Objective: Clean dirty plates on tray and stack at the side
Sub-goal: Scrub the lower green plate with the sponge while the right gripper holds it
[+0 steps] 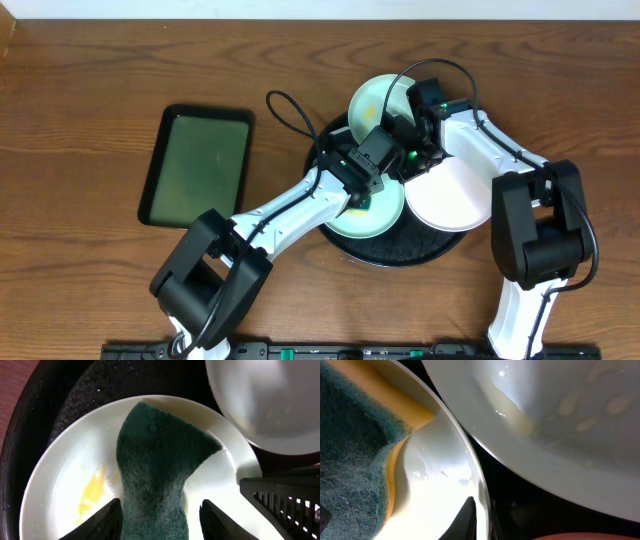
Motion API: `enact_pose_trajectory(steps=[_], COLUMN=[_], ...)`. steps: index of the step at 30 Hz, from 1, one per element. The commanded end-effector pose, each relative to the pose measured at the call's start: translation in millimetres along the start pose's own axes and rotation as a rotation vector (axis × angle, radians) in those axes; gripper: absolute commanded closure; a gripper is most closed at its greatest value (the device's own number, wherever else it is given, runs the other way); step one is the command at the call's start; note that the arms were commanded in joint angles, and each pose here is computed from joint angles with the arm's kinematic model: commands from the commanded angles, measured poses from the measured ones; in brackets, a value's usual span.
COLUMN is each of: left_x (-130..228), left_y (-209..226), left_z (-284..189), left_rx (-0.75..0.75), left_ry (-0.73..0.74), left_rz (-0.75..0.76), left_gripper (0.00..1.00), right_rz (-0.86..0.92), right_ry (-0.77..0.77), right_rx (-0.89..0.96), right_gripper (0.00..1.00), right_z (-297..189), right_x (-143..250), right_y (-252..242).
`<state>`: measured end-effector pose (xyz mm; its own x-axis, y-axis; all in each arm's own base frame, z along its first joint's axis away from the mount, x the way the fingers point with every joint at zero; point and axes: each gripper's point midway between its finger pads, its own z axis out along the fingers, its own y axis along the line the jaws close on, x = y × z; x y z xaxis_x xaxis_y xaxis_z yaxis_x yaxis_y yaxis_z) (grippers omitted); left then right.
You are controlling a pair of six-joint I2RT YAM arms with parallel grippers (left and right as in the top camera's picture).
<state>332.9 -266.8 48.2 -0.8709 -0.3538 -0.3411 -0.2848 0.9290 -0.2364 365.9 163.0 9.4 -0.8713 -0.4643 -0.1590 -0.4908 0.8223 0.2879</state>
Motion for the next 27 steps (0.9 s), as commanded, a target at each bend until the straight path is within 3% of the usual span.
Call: enact_pose_trajectory(steps=[1,13,15,18,21,27], left_x=[-2.6,8.0,9.1,8.1,8.0,17.1], left_y=[5.4,12.5,12.9,11.3,11.1,6.8], left_z=[0.4,21.7,23.0,23.1,23.0,22.7], left_rx=[-0.018,-0.057,-0.058,-0.052,-0.051,-0.025], left_ry=[-0.011,0.023,0.028,0.023,0.023,0.072], left_rz=[0.012,0.073,0.074,0.073,0.073,0.067], left_gripper=[0.47,0.46,0.54,0.76,0.88,0.92], right_rz=[0.001,0.003,0.003,0.003,0.003,0.004], right_ry=[0.016,0.023,0.023,0.023,0.023,0.023], right_rx=[-0.024,-0.025,-0.025,-0.025,-0.025,-0.025], right_gripper=[0.91,0.91,0.91,0.91,0.91,0.91], right_z=[5.5,5.4,5.4,5.4,5.4,5.4], right_x=[4.1,5.9,5.9,5.8,5.9,5.9], right_y=[5.3,5.7,5.7,5.7,5.7,5.7])
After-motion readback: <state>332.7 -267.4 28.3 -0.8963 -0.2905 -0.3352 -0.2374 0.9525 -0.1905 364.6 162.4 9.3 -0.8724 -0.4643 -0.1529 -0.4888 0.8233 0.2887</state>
